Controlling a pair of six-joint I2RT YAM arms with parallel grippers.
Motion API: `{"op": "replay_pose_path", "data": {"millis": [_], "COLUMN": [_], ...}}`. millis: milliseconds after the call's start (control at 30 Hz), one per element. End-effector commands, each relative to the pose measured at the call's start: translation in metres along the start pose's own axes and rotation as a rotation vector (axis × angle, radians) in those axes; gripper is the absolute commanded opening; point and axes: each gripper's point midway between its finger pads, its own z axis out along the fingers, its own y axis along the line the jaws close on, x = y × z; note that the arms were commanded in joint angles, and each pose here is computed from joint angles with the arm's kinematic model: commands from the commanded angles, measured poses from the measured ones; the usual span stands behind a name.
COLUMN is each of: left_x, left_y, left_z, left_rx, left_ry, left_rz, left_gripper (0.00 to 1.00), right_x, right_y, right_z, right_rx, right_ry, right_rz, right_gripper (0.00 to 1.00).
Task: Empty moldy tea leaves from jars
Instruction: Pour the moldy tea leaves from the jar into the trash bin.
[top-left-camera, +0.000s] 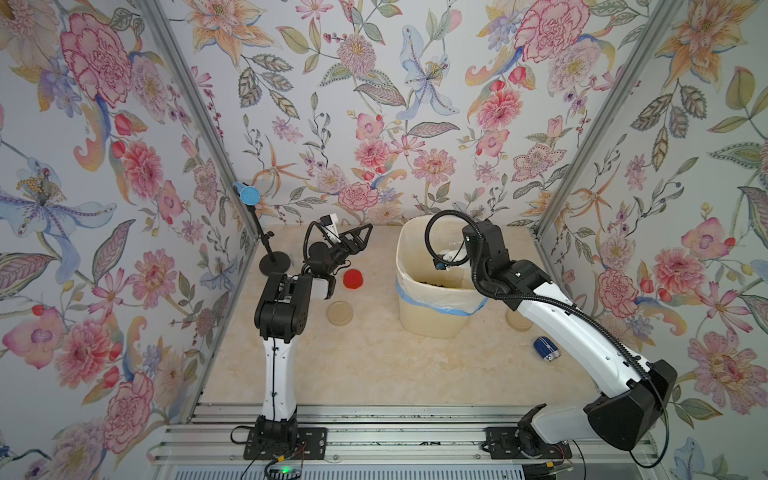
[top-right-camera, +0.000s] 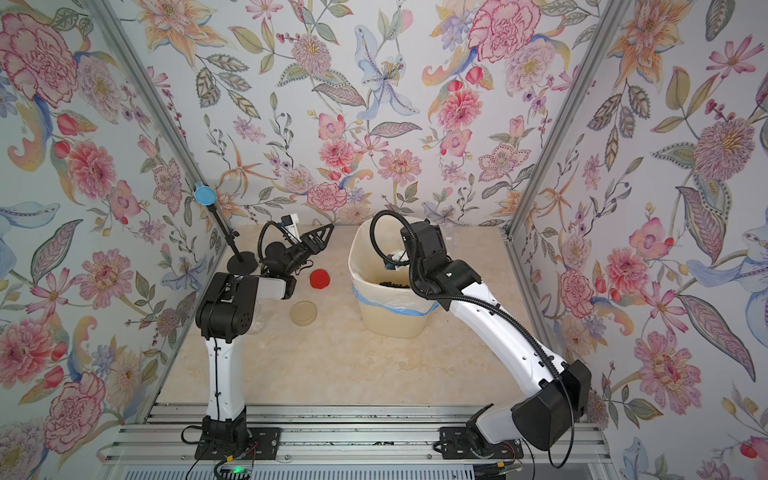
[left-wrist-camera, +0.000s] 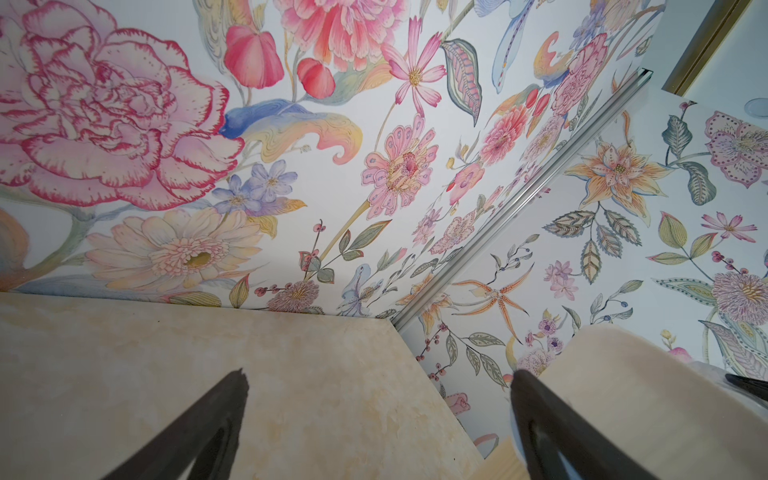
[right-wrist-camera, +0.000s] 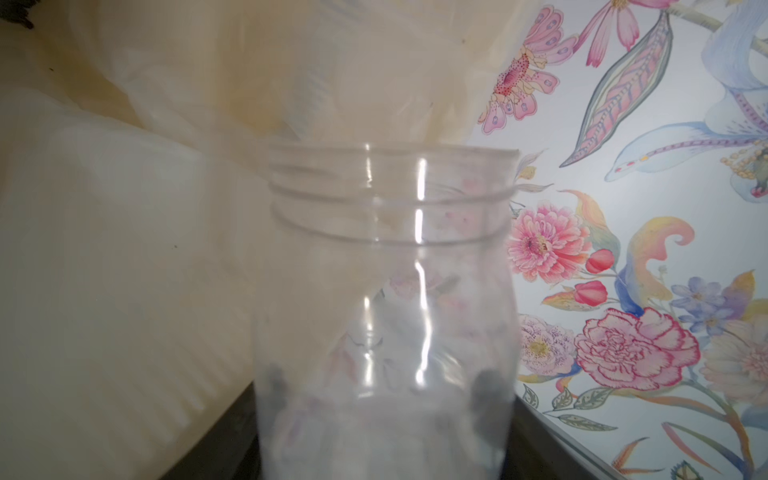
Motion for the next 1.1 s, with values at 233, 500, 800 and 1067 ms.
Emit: {"op": "replay_pose_path", "data": {"millis": [233, 500, 800, 1067], "left_x": [-0.003, -0.004, -0.004, -0.005], "left_y": [0.002, 0.005, 0.005, 0.006], "left_z": [-0.009, -0.010, -0.011, -0.013], "left_rx": [0.043, 0.046, 0.057, 0.060], "left_ry": [-0.022, -0.027, -0.029, -0.035], "left_rz": [-0.022, -0.033, -0.046, -0.053], "left_gripper": [1.00, 1.00, 1.00, 1.00], "right_x": [-0.015, -0.016, 0.005, 0.045], "right_y": [0.008, -0.014, -0.064, -0.121], "right_z": [-0.010, -0.013, -0.027, -0.070], "right_rx": [0.005, 0.032, 0.136, 0.161], "right_ry": [-0.016, -0.051, -0.129, -0.424], "right_rz": [-0.098, 0.015, 0.421, 0.982], "right_gripper": [0.56, 0.56, 0.58, 0.61]}}
